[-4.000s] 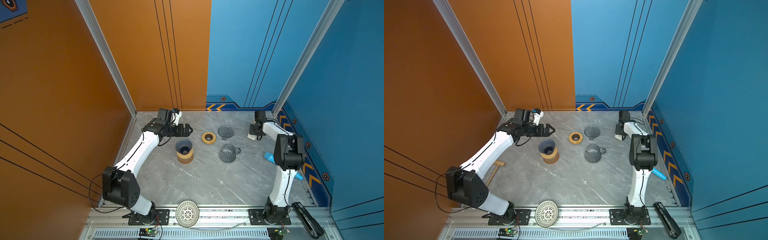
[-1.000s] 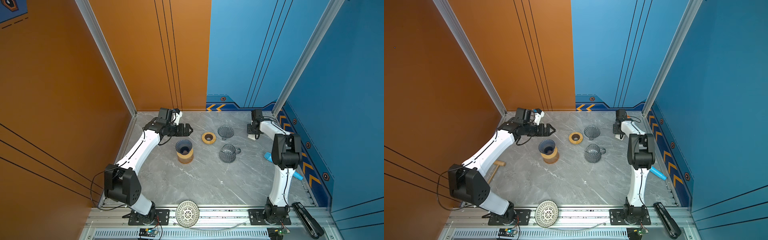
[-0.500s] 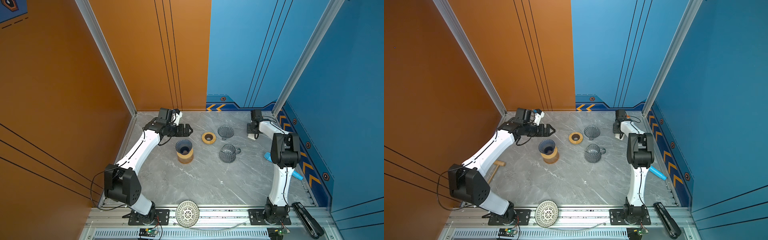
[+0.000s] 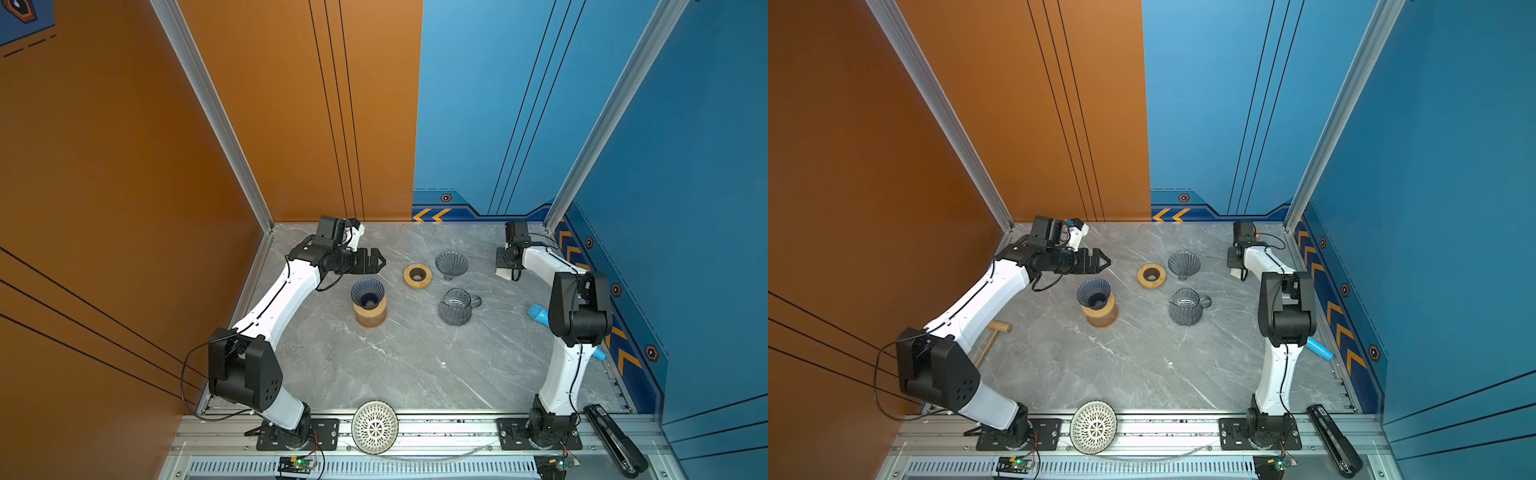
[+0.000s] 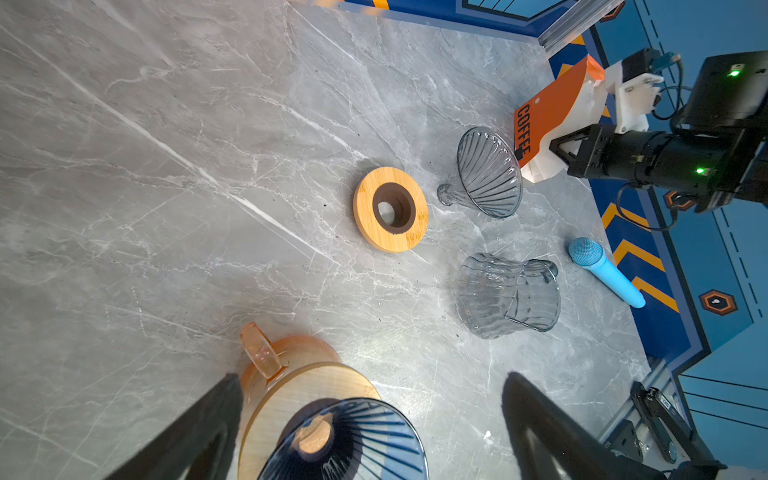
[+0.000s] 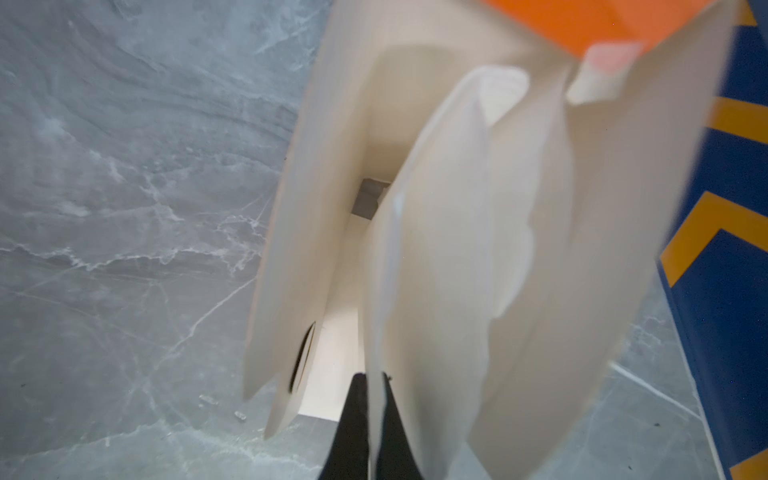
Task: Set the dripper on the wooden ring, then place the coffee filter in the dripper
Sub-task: 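Pinch a paper filter inside the COFFEE box with the right gripper, then pull the white paper filter out of the box with the right gripper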
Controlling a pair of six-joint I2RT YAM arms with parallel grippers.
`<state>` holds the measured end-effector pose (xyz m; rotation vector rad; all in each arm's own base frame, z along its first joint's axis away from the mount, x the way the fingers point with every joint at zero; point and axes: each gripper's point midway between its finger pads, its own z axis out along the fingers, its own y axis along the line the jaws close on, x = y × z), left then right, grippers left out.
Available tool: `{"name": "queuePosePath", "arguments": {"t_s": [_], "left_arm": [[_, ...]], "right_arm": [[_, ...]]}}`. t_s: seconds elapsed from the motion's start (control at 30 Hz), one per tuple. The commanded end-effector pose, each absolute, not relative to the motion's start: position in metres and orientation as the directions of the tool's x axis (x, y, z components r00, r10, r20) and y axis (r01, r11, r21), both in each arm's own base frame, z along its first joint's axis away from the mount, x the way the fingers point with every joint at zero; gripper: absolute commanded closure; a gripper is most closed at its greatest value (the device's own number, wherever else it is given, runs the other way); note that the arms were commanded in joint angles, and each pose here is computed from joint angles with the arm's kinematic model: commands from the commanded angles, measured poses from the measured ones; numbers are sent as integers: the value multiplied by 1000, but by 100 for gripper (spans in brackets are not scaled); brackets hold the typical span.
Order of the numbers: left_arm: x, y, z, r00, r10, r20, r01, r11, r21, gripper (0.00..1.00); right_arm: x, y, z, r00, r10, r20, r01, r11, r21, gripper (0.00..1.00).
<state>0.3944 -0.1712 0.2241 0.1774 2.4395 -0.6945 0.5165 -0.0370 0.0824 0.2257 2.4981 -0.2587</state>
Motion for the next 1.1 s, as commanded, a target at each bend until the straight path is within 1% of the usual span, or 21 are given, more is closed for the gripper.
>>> {"name": "queuePosePath", "arguments": {"t_s": [0.0,0.2,0.3,0.73,0.83,0.87,1.07], "left_arm": [[390,-173,232,-814,-28,-581,286,850,-442,2],[393,-176,232,-814,-24,-580,291,848,-444,2],[393,-178,232,-815,-22,-579,293,846,-445,2],[394,-178,229,-822,-14,-569,291,849,-440,2],[395,-178,229,-822,-15,-569,291,848,-443,2],[395,-178,228,-823,-16,-567,289,849,-443,2],[395,-179,231,-820,-16,-572,292,847,-444,2]], "right_arm": [[505,-27,87,-801,120,-587,224,969,-108,100],[501,-25,73,-812,143,-566,238,966,-98,100],[502,-23,69,-815,151,-559,242,966,-91,95],[520,-27,70,-803,133,-581,250,960,-126,86],[524,-30,76,-794,126,-594,257,956,-141,86],[523,-30,65,-808,121,-576,252,956,-152,86],[527,-33,58,-815,112,-569,250,953,-172,88]]}}
